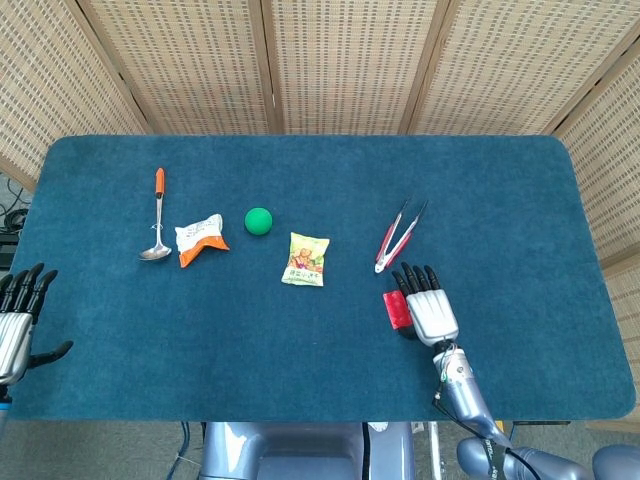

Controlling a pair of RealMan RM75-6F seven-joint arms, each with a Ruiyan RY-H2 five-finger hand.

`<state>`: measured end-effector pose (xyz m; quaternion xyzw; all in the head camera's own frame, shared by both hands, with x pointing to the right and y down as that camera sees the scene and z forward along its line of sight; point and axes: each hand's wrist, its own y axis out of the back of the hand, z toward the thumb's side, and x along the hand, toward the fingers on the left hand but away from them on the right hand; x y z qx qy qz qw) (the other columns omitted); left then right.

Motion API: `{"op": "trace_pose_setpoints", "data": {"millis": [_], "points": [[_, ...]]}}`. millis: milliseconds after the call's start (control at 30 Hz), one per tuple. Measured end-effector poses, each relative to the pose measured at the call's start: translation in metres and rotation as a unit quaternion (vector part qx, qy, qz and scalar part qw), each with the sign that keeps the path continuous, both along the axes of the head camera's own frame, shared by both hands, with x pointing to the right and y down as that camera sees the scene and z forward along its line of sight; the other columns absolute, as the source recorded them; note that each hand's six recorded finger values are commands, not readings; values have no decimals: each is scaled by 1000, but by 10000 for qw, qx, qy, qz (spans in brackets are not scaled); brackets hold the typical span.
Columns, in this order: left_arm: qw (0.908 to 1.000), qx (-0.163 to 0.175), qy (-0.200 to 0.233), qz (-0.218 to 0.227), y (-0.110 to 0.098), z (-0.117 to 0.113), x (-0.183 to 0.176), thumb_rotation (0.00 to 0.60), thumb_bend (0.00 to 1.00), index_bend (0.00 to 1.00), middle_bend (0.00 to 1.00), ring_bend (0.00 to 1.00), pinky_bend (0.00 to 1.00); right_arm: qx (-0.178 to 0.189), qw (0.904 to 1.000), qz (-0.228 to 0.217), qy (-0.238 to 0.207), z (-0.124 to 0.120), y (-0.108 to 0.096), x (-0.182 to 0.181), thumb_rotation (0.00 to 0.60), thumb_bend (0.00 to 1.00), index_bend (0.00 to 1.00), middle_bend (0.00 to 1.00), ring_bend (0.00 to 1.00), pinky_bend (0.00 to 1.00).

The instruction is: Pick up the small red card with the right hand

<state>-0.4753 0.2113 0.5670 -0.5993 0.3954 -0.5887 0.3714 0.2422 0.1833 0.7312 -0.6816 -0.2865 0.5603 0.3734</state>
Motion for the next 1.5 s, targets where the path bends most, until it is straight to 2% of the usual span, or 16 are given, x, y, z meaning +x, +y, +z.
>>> {"op": "trace_pose_setpoints", "data": {"millis": [467, 700, 967, 1167, 1267, 1500], "points": [[10000, -34, 52, 60, 1, 1, 4, 600, 54, 0, 0, 0, 0, 41, 9999, 110, -55, 6, -13, -3, 600, 260, 77, 0, 0, 0], [10000, -34, 69, 54, 1, 1, 4, 600, 54, 0, 0, 0, 0, 8, 10000, 76, -49, 9, -15, -8, 600, 260, 229, 0, 0, 0], [9999, -41, 87, 58, 1, 1, 4, 600, 55, 0, 0, 0, 0, 1, 10000, 83, 5, 11, -15, -8, 600, 260, 269, 0, 0, 0], [9999, -39, 101, 64, 0, 1, 4, 600, 55, 0, 0, 0, 0, 18, 10000, 94, 14, 11, -15, -7, 600, 260, 458, 2, 0, 0], [9999, -50, 106, 79, 1, 2, 5, 600, 56, 0, 0, 0, 0, 7, 9999, 92, 54, 13, -14, -6, 600, 260, 516, 31, 0, 1], [9999, -67, 120, 73, 0, 3, 5, 600, 57, 0, 0, 0, 0, -28, 9999, 105, 113, 14, -14, -3, 600, 311, 564, 70, 0, 4]]}}
